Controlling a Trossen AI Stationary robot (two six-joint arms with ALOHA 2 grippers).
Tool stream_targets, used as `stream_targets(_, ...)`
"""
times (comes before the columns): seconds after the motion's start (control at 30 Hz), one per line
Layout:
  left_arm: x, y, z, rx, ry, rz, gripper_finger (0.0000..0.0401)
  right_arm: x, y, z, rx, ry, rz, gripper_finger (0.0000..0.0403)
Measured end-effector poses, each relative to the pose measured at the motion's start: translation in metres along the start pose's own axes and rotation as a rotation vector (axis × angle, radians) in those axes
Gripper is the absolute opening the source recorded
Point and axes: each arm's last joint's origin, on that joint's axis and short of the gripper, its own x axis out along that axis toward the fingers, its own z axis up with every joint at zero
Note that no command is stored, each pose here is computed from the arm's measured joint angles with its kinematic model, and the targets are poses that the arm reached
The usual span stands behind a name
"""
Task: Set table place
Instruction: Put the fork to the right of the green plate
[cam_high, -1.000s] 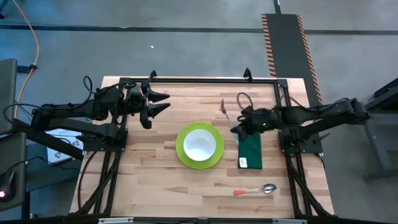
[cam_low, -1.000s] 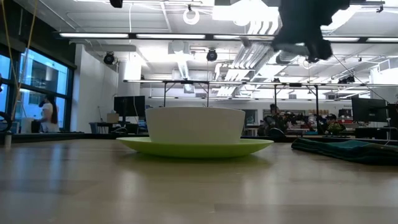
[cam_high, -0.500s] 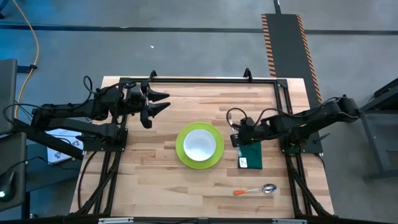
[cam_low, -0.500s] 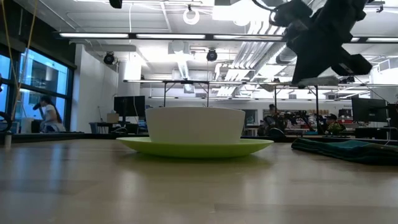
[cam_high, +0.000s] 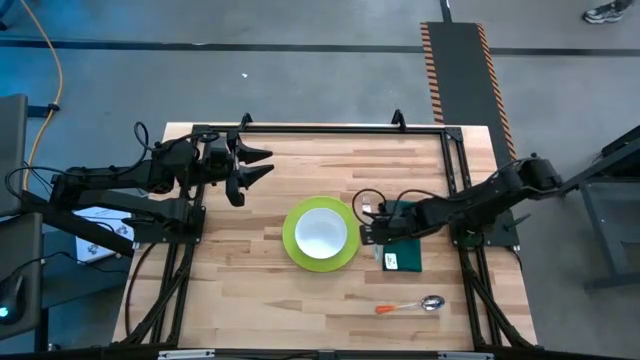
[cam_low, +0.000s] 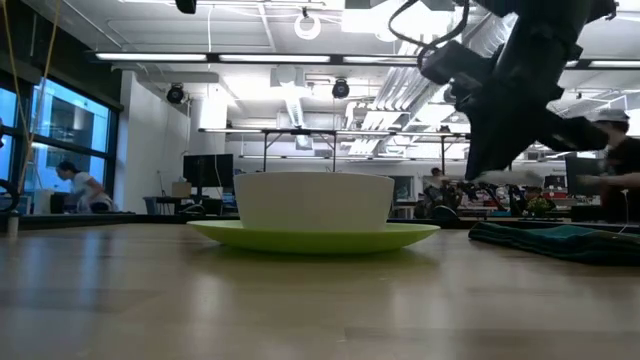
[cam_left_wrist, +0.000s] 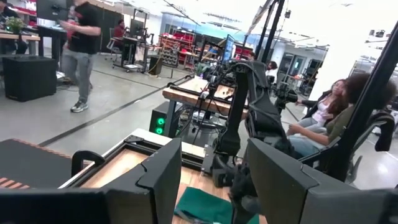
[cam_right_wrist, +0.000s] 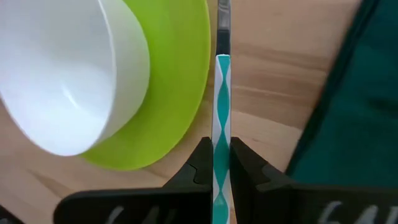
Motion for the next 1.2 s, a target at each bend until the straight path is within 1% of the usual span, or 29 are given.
stream_targets(0.17,0.000,0.000,0.000,0.000,0.000,0.000,0.0175,0.017,-0.001,-0.003,0.036,0.021,-0.051,0.0000)
stream_targets(0.53,0.000,0.000,0.000,0.000,0.000,0.000,0.0175,0.038,-0.005,-0.009,0.126,0.019,-0.123,0.0000)
stream_targets(1.0,0.000,0.000,0.000,0.000,0.000,0.000,0.0175,0.056,-0.004,-0.011,0.132,0.017,-0.135,0.0000)
stream_targets(1.2,0.000,0.000,0.000,-0.001,0.000,0.000,0.0175,0.056,-0.005,-0.011,0.132,0.020,-0.138,0.0005)
